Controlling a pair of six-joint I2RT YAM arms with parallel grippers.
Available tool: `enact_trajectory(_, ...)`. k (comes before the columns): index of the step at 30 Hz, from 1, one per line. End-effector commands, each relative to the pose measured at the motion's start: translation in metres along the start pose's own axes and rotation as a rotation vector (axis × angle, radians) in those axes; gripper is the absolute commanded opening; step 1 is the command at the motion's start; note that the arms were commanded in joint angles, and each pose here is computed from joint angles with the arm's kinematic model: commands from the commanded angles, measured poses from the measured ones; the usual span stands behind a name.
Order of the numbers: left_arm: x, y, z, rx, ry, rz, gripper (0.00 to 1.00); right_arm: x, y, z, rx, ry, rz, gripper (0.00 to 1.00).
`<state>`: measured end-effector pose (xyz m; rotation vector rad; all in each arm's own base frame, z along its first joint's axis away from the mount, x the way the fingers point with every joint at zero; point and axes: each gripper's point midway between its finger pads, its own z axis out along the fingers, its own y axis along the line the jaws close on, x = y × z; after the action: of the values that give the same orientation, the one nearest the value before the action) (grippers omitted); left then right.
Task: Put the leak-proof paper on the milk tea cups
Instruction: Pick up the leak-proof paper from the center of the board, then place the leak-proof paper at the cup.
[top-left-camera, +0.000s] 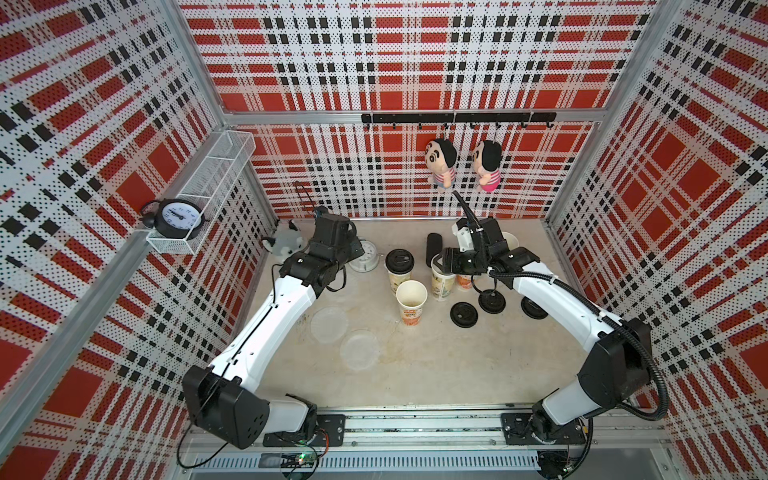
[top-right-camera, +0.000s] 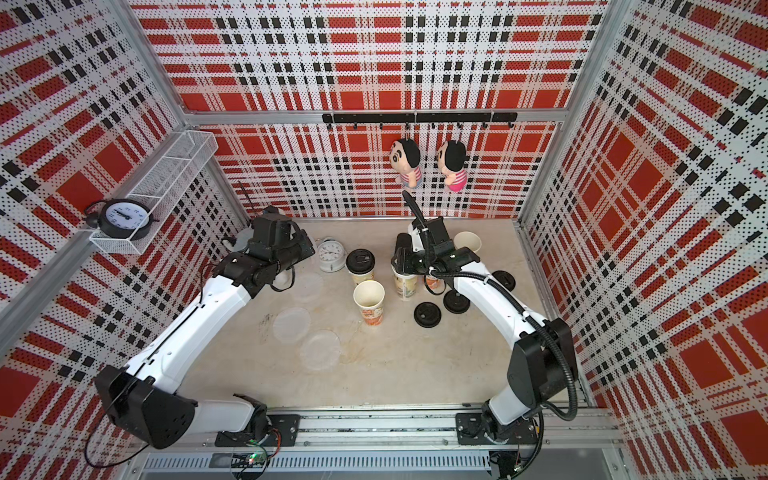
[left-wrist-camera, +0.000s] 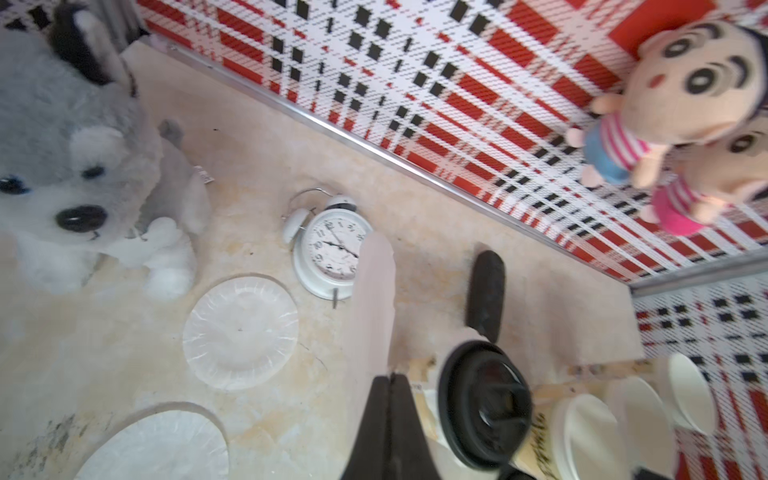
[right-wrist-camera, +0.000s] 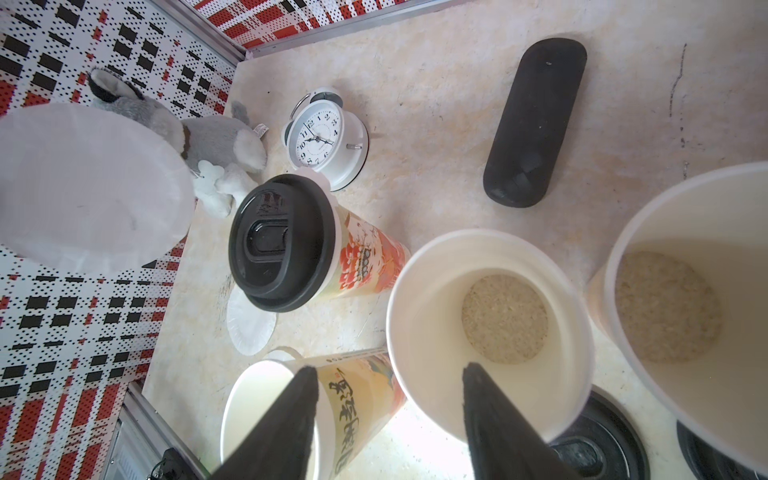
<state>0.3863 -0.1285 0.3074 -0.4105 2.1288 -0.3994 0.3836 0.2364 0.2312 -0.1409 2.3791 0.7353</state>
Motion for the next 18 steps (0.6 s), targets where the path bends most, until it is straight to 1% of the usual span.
enact_trajectory(1, 0.022, -0.028, -0.024, 0.065, 0.082, 0.085, 0.00, -0.026, 0.009, -0.035, -0.022, -0.101, -0.015, 0.59)
enact_trajectory(6, 0.052, -0.087, -0.051, 0.221, 0.144, 0.134, 0.00, -0.029, -0.001, -0.060, -0.007, -0.149, 0.001, 0.60)
enact_trajectory(10, 0.071, -0.121, -0.065, 0.319, 0.189, 0.146, 0.00, -0.028, -0.012, -0.074, 0.011, -0.173, 0.013, 0.60)
enact_trajectory(12, 0.084, -0.137, -0.071, 0.388, 0.221, 0.143, 0.00, -0.027, -0.018, -0.078, 0.018, -0.178, 0.021, 0.60)
enact_trajectory(14, 0.098, -0.144, -0.068, 0.424, 0.258, 0.135, 0.00, -0.027, -0.024, -0.081, 0.023, -0.181, 0.032, 0.60)
enact_trajectory(18, 0.129, -0.134, -0.049, 0.408, 0.319, 0.122, 0.00, -0.025, -0.030, -0.082, 0.026, -0.180, 0.040, 0.60)
